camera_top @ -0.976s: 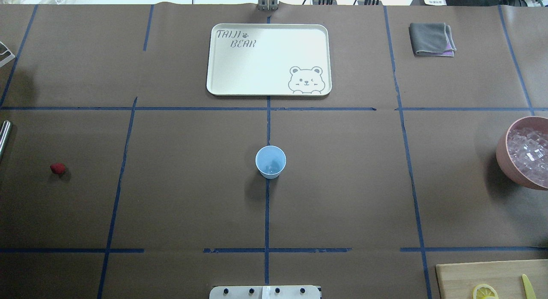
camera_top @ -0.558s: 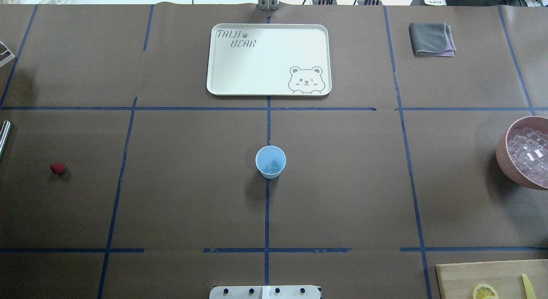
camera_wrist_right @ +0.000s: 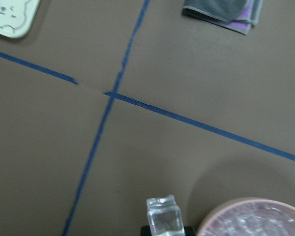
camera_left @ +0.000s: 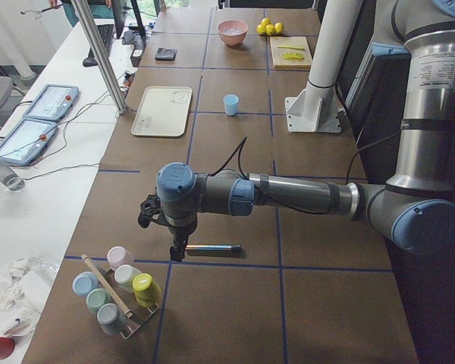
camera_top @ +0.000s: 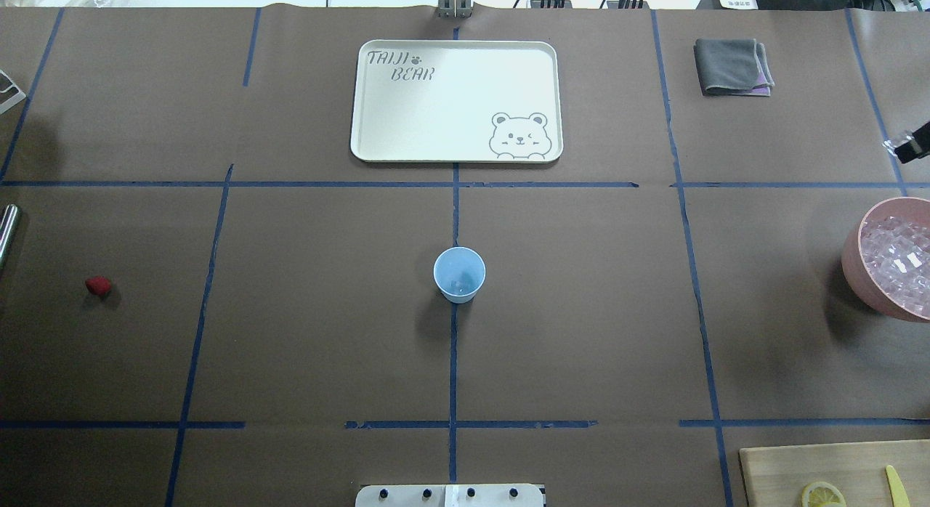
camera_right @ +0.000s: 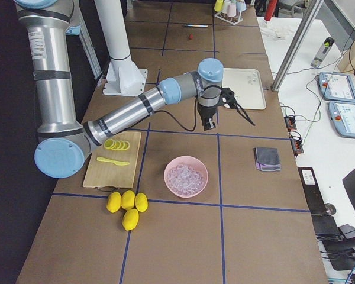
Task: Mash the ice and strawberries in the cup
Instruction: 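Carry the ice cube over the light-blue cup and lower it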
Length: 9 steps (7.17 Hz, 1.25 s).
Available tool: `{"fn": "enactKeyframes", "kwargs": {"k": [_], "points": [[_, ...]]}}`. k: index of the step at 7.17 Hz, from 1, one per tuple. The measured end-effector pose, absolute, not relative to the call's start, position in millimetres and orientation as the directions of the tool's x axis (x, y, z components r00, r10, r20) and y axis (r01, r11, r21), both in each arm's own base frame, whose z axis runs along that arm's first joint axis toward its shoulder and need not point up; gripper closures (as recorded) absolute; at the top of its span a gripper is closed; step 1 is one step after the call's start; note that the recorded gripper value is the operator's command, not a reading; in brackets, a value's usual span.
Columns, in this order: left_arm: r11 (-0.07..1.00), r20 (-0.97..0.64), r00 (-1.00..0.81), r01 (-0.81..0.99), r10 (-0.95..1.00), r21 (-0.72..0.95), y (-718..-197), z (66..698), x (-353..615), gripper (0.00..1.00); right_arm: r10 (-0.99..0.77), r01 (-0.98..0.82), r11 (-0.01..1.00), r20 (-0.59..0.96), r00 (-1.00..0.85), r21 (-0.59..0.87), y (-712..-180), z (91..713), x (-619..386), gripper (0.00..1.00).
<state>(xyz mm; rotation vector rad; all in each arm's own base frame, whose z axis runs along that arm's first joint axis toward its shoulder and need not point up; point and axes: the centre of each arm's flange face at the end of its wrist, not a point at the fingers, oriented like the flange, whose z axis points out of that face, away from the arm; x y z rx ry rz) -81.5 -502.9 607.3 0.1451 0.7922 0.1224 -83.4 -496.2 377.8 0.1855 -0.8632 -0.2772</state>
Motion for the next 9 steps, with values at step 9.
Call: {"fn": "enactKeyframes", "kwargs": {"k": [9], "points": [[0.986,-0.703,0.695,-0.055,0.149,0.155,-499,618,-81,0.0,-0.074,0.051,0.997,0.71,0.701,0.053,-409,131,-530,0.99]]}}
